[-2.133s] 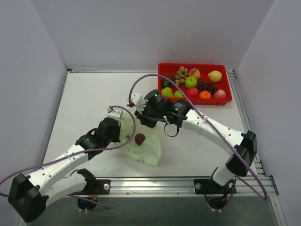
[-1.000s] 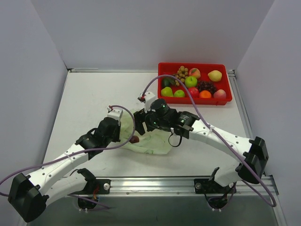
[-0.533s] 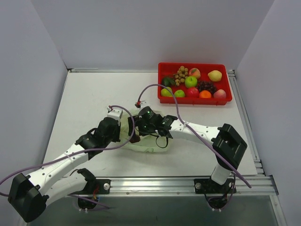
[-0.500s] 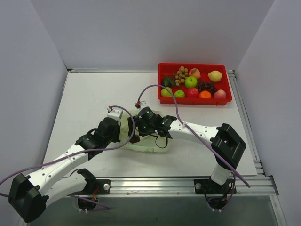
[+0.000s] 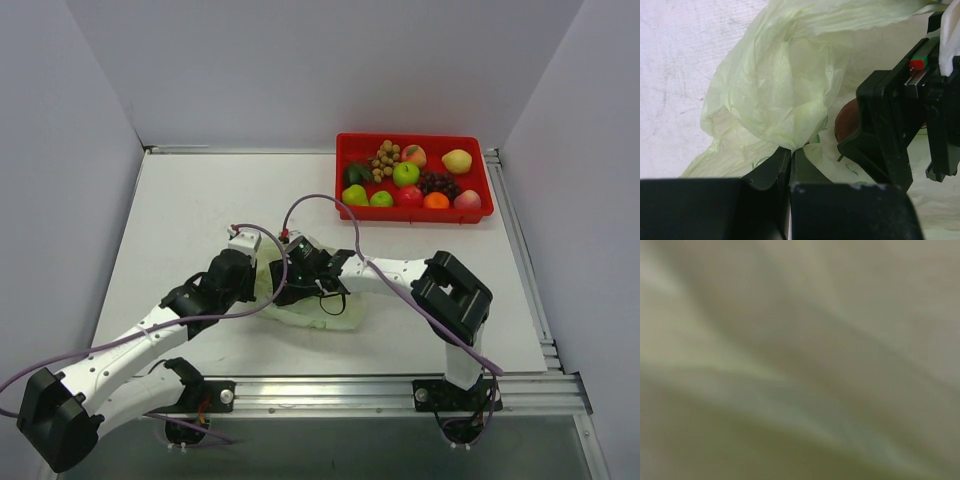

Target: Untie the knot of the plastic bag and take out the fruit

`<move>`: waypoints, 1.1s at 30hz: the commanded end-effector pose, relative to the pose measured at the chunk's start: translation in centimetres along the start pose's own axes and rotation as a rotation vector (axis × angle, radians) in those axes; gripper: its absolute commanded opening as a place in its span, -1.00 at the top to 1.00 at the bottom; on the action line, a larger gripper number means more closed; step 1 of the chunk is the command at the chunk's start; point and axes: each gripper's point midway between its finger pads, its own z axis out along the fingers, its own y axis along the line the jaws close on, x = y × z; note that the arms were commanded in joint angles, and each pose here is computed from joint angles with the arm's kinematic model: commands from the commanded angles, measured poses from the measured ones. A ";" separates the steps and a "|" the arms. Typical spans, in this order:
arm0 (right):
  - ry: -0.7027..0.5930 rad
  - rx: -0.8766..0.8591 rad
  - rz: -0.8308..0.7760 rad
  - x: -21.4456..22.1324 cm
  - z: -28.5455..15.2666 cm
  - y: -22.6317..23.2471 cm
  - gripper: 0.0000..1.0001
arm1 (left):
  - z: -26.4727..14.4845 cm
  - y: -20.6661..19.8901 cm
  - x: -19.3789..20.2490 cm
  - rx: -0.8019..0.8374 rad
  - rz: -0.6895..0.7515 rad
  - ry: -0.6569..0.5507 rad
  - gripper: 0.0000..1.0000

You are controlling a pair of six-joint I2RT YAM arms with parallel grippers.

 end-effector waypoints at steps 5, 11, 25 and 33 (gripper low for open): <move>-0.085 -0.075 -0.045 -2.6 -2.3 2.2 0.39 | -0.1 0.0 -1.5 -0.008 -0.031 -0.049 1.00; -0.119 -0.109 -0.123 -3.3 -5.8 2.9 0.75 | -0.2 0.9 -1.5 -0.057 -0.034 -0.050 1.00; -0.416 -0.125 -0.368 -9.4 -17.5 3.4 0.81 | -0.4 1.8 -1.6 -0.102 -0.048 -0.052 1.00; -0.666 -0.341 -0.233 -16.8 -24.8 2.2 0.77 | -0.4 2.3 -1.5 -0.129 -0.046 -0.042 1.00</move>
